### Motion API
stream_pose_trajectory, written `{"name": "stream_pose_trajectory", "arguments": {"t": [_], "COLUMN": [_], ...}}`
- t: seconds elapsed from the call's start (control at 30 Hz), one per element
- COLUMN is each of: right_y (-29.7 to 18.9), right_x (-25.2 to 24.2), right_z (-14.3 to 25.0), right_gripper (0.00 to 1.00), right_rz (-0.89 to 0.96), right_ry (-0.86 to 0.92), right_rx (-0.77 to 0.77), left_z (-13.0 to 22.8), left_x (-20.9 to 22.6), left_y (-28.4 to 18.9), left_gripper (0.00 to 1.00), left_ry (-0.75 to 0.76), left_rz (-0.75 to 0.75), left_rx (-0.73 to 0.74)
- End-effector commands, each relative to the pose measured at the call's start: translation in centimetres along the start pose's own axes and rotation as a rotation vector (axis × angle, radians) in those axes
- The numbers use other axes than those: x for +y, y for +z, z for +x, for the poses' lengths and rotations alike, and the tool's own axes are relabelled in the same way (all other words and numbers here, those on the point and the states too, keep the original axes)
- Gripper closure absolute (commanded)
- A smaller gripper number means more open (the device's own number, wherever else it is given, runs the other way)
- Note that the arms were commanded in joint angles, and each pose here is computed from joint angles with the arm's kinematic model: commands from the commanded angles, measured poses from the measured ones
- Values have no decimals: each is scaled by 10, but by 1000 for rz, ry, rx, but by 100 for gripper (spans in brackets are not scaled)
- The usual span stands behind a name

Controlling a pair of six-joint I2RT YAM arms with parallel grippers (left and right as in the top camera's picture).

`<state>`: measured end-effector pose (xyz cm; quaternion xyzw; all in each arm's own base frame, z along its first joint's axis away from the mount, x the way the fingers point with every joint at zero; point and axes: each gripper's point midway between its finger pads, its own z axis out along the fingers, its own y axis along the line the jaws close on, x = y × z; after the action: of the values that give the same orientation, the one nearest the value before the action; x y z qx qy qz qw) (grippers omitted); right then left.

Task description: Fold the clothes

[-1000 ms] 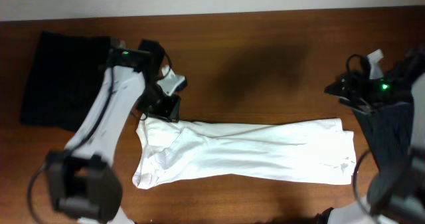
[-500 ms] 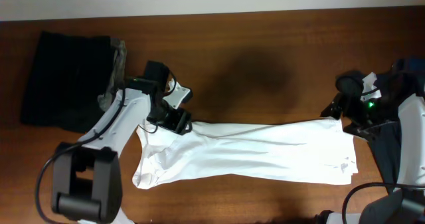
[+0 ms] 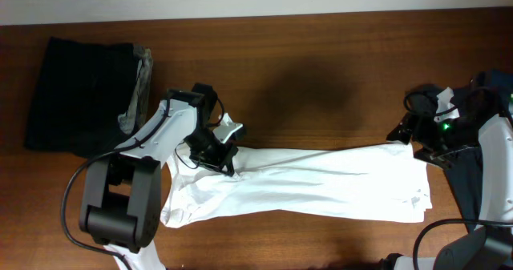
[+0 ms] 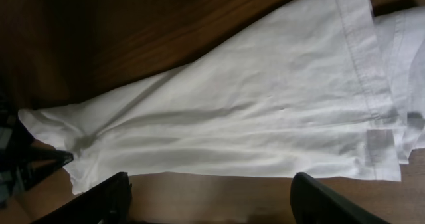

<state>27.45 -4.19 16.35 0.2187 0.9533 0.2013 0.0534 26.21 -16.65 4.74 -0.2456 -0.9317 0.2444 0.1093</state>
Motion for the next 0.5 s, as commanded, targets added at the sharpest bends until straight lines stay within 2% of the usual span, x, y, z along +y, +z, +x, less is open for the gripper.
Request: {"name": "stream_pose_trajectory", "arguments": {"t": [0.0,0.17,0.2,0.23,0.27,0.33,0.47], "right_y": [2,2,2,1,1,1,1], "right_x": [-1,0,0,0,0,0,0], "right_z": [-2,-8,-9,-10,-11,-12,-13], "right_gripper": [20,20,20,20,20,20,20], "right_rz": [12,10,10,10,10,9,9], "right_ry": [-1,-11,-13,-15,-16,-17,-20], "right_rx": [-6,-29,-33,-37,-39,-43,-48], "left_z": [11,29,33,36,37,37,40], "left_x": [-25,-55,-59,-58,-57,-54,-34], "left_y": [-4,12,14,16,16,16,5], "left_gripper": [100,99,88,51,30,14,14], "left_ry": [33,97,105,115,116,111,48], "left_rz": [31,29,22,-2,-17,-35,-60], "left_rx": [40,148,171,190,196,199,194]}}
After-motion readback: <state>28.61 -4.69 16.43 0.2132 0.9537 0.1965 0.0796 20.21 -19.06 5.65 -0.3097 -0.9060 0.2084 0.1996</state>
